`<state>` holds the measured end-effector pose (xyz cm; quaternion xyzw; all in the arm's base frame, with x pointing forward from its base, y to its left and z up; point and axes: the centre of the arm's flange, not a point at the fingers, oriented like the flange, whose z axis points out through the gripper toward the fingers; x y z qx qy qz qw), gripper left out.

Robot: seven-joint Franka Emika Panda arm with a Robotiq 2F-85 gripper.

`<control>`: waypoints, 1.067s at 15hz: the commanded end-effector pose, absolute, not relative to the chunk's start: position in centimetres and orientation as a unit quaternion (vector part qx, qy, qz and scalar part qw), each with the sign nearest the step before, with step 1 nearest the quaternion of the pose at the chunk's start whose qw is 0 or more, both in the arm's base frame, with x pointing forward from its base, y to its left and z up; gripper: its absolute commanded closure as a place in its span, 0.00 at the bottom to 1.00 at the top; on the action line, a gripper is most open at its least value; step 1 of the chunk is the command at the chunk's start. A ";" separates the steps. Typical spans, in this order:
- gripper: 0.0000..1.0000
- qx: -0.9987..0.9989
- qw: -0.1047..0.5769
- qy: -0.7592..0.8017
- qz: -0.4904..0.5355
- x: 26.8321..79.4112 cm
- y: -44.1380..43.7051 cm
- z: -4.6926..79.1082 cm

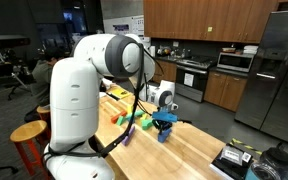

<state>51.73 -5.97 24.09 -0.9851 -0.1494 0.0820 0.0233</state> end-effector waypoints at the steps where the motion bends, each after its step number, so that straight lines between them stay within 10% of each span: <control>1: 1.00 -0.985 0.032 -0.146 0.085 50.6 -6.7 23.0; 16: 1.00 -0.984 0.038 -0.139 0.104 48.9 -7.4 22.0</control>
